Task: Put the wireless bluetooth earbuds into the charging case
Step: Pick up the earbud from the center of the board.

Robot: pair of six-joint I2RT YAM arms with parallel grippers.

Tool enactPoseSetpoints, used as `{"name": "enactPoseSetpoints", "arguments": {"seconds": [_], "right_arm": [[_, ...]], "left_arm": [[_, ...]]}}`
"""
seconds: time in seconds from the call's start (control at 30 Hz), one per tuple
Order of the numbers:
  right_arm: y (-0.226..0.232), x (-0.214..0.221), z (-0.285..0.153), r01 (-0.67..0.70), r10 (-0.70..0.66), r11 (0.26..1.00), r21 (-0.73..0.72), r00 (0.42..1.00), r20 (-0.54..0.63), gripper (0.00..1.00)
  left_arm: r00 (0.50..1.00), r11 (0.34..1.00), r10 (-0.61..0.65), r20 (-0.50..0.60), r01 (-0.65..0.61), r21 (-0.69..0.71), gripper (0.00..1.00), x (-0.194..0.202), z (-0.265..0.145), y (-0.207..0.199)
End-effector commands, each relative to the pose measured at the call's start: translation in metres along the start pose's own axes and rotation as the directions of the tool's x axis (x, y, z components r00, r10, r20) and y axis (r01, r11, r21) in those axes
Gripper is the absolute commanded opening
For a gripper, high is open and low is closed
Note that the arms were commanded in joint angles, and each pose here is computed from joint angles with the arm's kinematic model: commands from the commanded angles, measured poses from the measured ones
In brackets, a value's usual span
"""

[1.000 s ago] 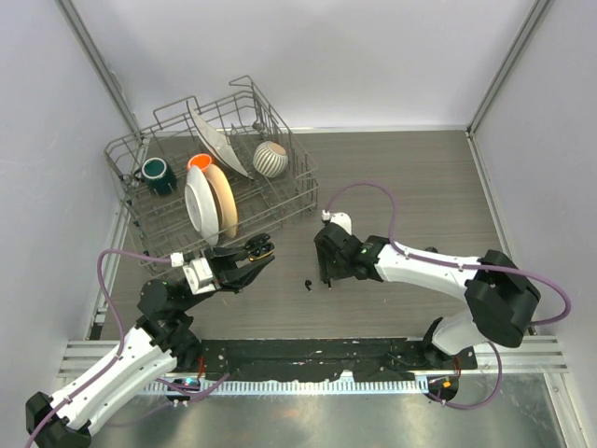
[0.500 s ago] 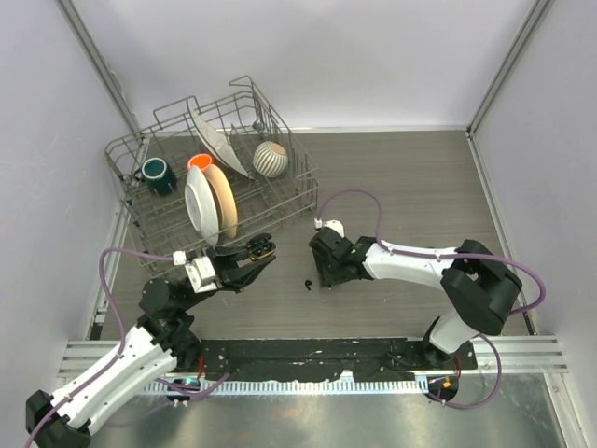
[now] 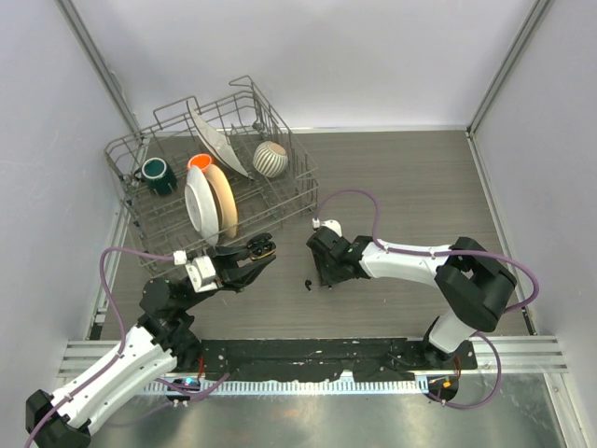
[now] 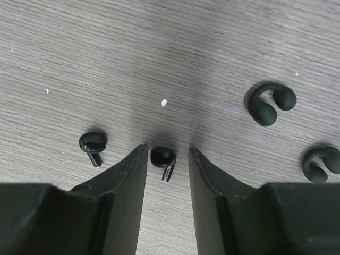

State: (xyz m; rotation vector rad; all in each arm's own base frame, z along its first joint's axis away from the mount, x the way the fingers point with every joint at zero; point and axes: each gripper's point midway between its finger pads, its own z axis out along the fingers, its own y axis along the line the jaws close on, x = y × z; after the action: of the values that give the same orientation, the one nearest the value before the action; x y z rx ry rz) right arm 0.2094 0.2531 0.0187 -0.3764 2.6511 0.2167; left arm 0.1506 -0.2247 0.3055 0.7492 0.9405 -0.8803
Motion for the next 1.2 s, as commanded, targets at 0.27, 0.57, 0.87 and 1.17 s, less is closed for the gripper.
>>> {"name": "enactPoseSetpoints", "arguments": {"seconds": [0.27, 0.57, 0.87, 1.17], "right_arm": [[0.0086, -0.0125, -0.0077, -0.016, 0.017, 0.999, -0.029, 1.0, 0.027, 0.4], [0.0089, -0.0077, -0.0026, -0.018, 0.018, 1.0, -0.017, 1.0, 0.002, 0.36], [0.0099, -0.0073, -0.0035, -0.016, 0.016, 1.0, -0.014, 1.0, 0.0, 0.34], [0.0063, -0.0031, -0.0032, -0.01, 0.01, 1.0, 0.001, 1.0, -0.013, 0.28]], "left_arm": [[1.0, 1.0, 0.019, 0.022, -0.019, -0.001, 0.0, -0.0046, 0.0021, 0.001], [1.0, 1.0, 0.017, 0.022, -0.017, 0.0, 0.0, -0.004, 0.0023, 0.0007], [1.0, 1.0, 0.018, 0.02, -0.018, -0.004, 0.0, -0.0024, 0.0008, 0.001], [1.0, 1.0, 0.018, 0.02, -0.018, -0.01, 0.0, -0.0019, -0.0005, 0.0015]]}}
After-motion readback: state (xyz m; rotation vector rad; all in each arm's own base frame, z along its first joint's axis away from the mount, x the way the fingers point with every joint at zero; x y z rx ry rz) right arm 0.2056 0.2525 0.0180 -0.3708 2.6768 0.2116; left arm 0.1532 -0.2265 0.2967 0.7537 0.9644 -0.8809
